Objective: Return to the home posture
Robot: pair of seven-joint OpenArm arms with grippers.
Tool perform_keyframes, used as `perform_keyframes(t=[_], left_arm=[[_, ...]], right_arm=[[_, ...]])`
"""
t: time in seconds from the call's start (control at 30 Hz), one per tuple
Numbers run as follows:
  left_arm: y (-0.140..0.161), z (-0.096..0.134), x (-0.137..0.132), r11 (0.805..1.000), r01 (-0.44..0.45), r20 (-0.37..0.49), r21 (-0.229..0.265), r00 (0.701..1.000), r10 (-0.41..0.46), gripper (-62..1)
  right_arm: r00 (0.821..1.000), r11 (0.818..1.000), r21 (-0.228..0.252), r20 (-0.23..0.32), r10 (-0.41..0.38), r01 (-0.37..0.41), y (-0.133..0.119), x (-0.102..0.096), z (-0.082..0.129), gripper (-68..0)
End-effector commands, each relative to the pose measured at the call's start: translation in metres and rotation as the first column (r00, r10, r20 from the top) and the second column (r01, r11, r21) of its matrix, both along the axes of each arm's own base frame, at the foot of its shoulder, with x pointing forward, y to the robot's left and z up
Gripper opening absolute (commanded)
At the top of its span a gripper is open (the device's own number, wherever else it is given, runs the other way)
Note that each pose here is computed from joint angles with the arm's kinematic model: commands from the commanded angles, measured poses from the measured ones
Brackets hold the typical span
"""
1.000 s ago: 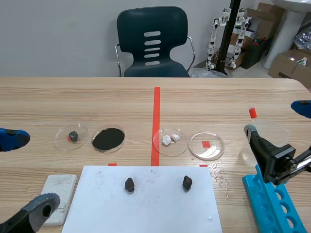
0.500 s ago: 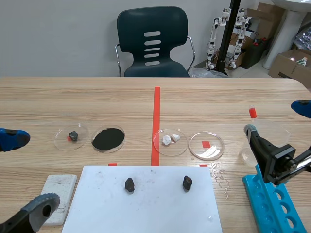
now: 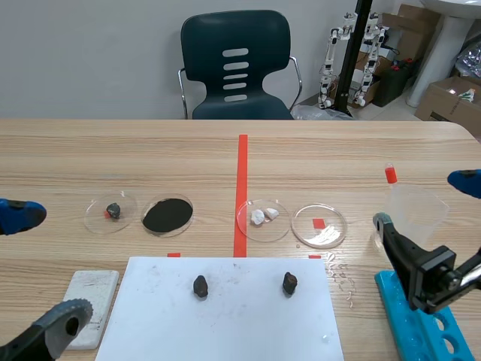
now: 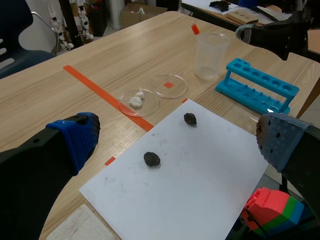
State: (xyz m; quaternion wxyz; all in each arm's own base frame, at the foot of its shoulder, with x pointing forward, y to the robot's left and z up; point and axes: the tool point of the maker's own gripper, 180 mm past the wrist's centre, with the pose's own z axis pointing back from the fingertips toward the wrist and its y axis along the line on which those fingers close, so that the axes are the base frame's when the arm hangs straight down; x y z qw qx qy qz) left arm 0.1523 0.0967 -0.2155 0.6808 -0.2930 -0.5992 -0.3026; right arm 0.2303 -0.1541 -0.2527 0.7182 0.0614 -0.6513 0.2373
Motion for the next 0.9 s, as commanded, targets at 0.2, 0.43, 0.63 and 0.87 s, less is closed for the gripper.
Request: perform_keyframes(t=[0.2, 0.43, 0.63, 0.87], left_arm=[[-0.001, 0.006, 0.002, 1.000, -0.006, 0.016, -0.024, 1.000, 0.006, 1.4], [-0.001, 0.006, 0.002, 1.000, -0.006, 0.016, -0.024, 1.000, 0.006, 1.4], [-0.001, 0.006, 0.002, 1.000, -0.006, 0.016, -0.023, 1.000, 0.006, 1.4], [-0.001, 0.006, 0.002, 1.000, -0.006, 0.016, -0.024, 1.000, 0.006, 1.4]], right_arm=[[0.995, 0.994, 0.038, 0.000, 0.099, -0.099, 0.034, -0.032, 0.028, -6.5], [0.979, 0.983, 0.033, -0.090, 0.185, -0.183, 0.054, -0.066, 0.023, -6.5], [0.962, 0.971, 0.054, -0.138, 0.237, -0.232, 0.063, -0.084, 0.021, -6.5], [0.964, 0.969, 0.071, -0.109, 0.244, -0.237, 0.064, -0.084, 0.027, -6.5]])
